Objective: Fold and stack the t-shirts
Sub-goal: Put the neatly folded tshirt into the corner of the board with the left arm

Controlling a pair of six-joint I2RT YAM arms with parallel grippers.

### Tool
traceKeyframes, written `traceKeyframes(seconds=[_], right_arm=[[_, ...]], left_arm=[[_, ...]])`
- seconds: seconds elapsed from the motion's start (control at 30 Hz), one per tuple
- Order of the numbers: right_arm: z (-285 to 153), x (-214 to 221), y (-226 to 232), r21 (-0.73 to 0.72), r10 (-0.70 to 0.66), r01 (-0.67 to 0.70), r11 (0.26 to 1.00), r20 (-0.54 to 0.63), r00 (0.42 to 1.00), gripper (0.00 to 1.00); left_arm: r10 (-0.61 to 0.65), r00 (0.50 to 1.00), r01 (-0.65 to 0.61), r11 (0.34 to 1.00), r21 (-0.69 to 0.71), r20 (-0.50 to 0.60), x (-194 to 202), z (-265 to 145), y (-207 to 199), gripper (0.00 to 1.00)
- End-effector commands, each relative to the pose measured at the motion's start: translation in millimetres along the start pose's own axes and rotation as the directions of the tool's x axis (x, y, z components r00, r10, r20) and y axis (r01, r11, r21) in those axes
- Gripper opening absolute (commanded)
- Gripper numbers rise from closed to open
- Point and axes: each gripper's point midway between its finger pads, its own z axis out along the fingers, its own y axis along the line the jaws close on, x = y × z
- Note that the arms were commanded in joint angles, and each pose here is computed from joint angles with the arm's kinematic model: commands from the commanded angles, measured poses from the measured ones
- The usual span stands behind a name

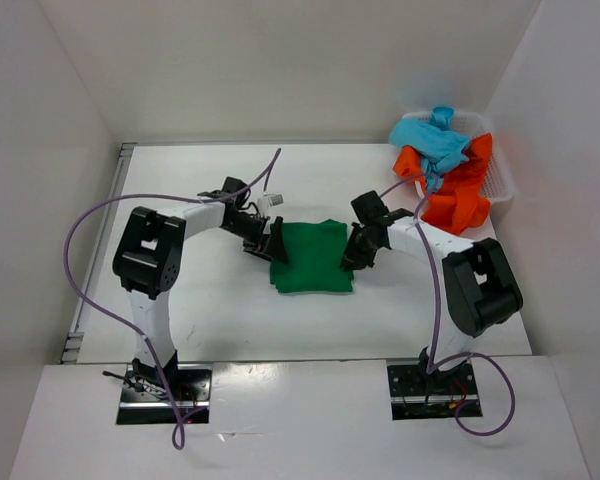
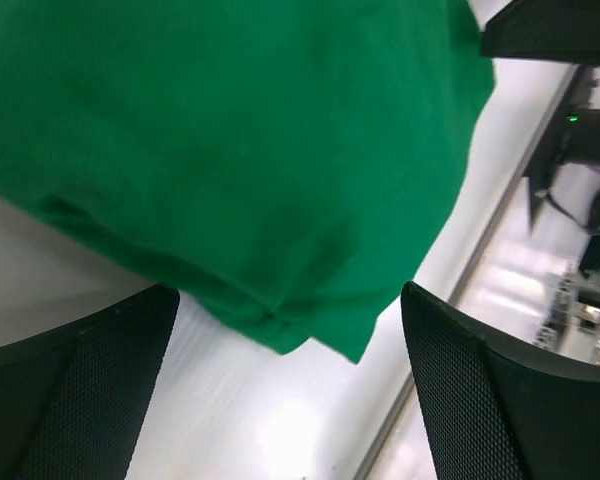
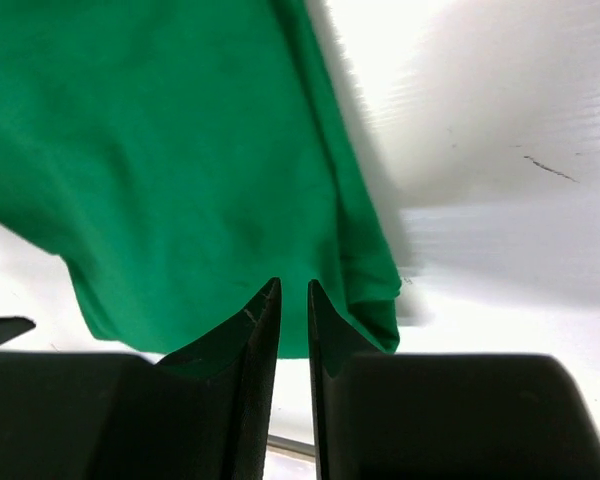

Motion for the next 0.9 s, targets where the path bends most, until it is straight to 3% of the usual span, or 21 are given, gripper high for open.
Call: traceKeyframes(seconds=[0.0, 0.17, 0.3, 0.33, 0.4, 0.47, 0.5, 0.6, 0.73, 0.87], right_arm=[[3, -6, 2, -0.020, 0.036, -0.036, 0.999, 0.013, 0.999, 0.21], [-10, -18, 3, -0.002, 0.034, -0.034, 0.999, 0.051, 0.998, 0.21], [-28, -34, 4, -0.032, 0.067, -0.064, 0.997, 0.106, 0.992, 0.21], [-36, -34, 6, -0.044, 0.066, -0.061, 0.997, 0.117, 0.991, 0.21], [-41, -38, 3, -0.051, 0.081, -0.075, 0.996, 0.133, 0.988, 0.21], [-49, -38, 0, -0.058, 0.089, -0.081, 0.995, 0.144, 0.986, 0.21], [-51, -38, -2, -0.051, 0.089, -0.082, 0.995, 0.149, 0.985, 0.21], [-61, -40, -11, -0.036, 0.085, -0.081, 0.996, 0.163, 0.983, 0.21], [-76, -45, -14, -0.041, 0.087, -0.080, 0.996, 0.205, 0.975, 0.21], [-80, -41, -16, -0.040, 0.076, -0.070, 0.997, 0.207, 0.975, 0.21]], left_arm=[[-0.085, 0.993, 0.082, 0.996, -0.034, -0.084, 22, 25, 19, 1.00], [-0.089, 0.990, 0.074, 0.989, -0.131, -0.112, 24, 37, 37, 0.97], [-0.108, 0.987, 0.084, 0.977, -0.194, -0.117, 25, 43, 50, 0.57], [-0.100, 0.989, 0.076, 0.975, -0.207, -0.109, 21, 42, 52, 0.50], [-0.110, 0.987, 0.081, 0.970, -0.228, -0.118, 24, 45, 60, 0.48], [-0.102, 0.987, 0.072, 0.971, -0.228, -0.121, 22, 47, 63, 0.39], [-0.092, 0.989, 0.066, 0.974, -0.216, -0.112, 17, 47, 60, 0.24], [-0.059, 0.994, 0.037, 0.974, -0.225, -0.094, 8, 44, 60, 0.00], [-0.005, 0.999, -0.004, 0.965, -0.261, -0.033, -14, 19, 68, 0.00], [-0.008, 1.000, 0.014, 0.929, -0.370, 0.019, -22, -25, 110, 0.00]])
